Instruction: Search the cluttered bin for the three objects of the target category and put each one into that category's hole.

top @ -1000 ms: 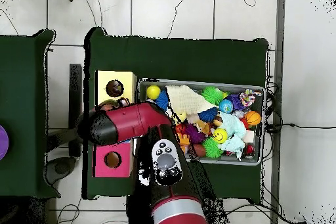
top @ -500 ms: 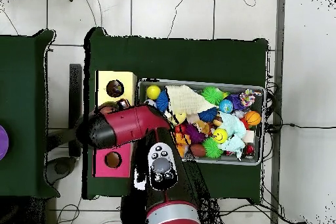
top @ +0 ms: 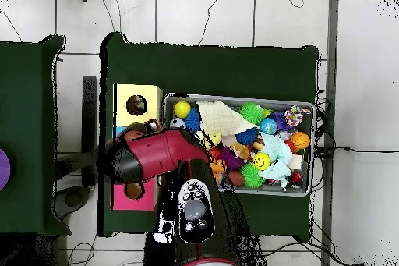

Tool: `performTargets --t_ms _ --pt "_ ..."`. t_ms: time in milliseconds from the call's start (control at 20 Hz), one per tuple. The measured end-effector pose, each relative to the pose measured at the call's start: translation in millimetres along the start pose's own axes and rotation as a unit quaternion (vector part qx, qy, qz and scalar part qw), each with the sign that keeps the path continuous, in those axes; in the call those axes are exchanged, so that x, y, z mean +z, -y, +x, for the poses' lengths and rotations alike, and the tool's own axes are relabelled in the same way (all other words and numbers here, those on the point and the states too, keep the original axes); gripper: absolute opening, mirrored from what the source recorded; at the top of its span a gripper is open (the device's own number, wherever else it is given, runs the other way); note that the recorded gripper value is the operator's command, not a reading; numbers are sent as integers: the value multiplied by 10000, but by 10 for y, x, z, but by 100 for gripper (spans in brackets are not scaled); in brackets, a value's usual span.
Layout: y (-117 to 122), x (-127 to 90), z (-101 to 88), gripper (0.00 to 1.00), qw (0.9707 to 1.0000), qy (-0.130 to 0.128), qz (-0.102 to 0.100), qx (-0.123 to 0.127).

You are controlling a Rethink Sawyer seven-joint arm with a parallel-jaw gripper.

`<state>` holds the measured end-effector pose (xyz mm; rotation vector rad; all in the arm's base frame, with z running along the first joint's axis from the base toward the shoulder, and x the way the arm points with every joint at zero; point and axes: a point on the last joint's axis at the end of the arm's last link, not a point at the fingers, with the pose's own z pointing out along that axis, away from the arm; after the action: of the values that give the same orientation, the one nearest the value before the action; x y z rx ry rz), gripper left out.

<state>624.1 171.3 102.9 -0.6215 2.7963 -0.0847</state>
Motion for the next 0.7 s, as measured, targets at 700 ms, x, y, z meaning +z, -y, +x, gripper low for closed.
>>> performTargets --t_ms 700 --pt "777 16 640 100 9989 -177 268 327"
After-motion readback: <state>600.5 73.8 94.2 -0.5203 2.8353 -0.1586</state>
